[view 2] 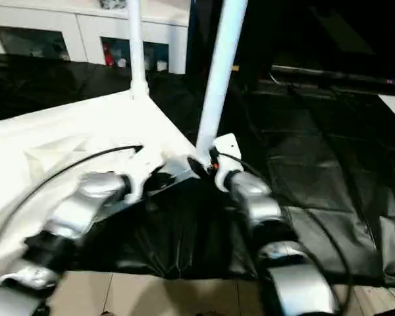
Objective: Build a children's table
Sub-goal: Rotate leg to tighten
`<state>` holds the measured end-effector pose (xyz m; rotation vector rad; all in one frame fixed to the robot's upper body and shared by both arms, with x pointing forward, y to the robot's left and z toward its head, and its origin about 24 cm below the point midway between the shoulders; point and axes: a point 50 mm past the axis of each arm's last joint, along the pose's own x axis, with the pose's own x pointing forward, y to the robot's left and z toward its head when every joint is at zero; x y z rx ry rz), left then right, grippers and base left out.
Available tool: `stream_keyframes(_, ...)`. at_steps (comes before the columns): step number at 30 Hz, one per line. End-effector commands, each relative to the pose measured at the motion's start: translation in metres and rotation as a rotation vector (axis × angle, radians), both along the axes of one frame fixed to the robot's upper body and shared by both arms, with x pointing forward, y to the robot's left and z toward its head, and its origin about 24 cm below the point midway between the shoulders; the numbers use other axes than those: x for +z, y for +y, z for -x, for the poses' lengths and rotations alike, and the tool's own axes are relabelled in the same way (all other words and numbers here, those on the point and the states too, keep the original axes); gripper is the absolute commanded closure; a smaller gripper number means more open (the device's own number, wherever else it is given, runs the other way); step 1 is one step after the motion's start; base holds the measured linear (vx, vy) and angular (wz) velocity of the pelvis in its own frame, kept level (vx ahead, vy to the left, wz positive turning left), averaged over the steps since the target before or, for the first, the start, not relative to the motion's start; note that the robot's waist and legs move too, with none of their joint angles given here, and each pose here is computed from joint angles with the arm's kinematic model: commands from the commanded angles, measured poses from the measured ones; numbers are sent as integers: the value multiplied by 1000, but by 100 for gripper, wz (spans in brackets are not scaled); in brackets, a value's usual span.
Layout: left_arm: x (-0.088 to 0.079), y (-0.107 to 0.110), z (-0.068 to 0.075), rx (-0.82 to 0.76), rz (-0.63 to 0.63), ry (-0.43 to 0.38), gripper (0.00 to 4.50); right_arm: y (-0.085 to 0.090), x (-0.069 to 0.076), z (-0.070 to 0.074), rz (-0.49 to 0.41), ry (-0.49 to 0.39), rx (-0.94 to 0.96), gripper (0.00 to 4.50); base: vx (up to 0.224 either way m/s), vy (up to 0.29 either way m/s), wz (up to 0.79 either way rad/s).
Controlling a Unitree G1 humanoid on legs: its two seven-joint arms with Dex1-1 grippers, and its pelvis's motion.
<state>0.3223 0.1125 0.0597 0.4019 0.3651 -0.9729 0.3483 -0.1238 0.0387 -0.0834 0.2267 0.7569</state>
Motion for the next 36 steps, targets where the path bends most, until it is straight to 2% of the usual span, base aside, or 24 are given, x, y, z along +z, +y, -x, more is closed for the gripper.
stream_keyframes(1,10,-14,7,-140,61,-32,450,4,11,4,19,-51,159,97,0,0,0)
stream_keyframes(6,13,-1,9,-208,44,-19,450,-19,13,17,69,-22,346,97,0,0,0)
stream_keyframes(10,14,3,12,-249,46,-5,450,-24,17,20,77,-11,413,97,0,0,0)
stream_keyframes(12,15,3,13,-262,47,2,450,-25,18,21,80,-6,434,122,0,0,0)
stream_keyframes(15,15,6,13,-268,33,-5,450,-25,19,23,106,8,486,122,0,0,0)
stream_keyframes(17,15,7,12,-263,30,-9,450,-25,18,24,117,8,497,158,0,0,0)
stream_keyframes(20,15,9,12,-254,34,-9,450,-21,17,24,115,12,510,177,0,0,0)
stream_keyframes(25,13,8,14,-251,39,-7,450,-18,16,25,103,18,523,183,0,0,0)
stream_keyframes(30,12,1,9,-192,40,-27,450,-8,7,28,47,35,468,184,0,0,0)
stream_keyframes(33,16,-13,0,-107,71,-53,450,6,-1,18,11,17,257,184,0,0,0)
stream_keyframes(36,19,-25,-7,-38,83,-67,450,21,-5,13,-48,38,132,185,0,0,0)
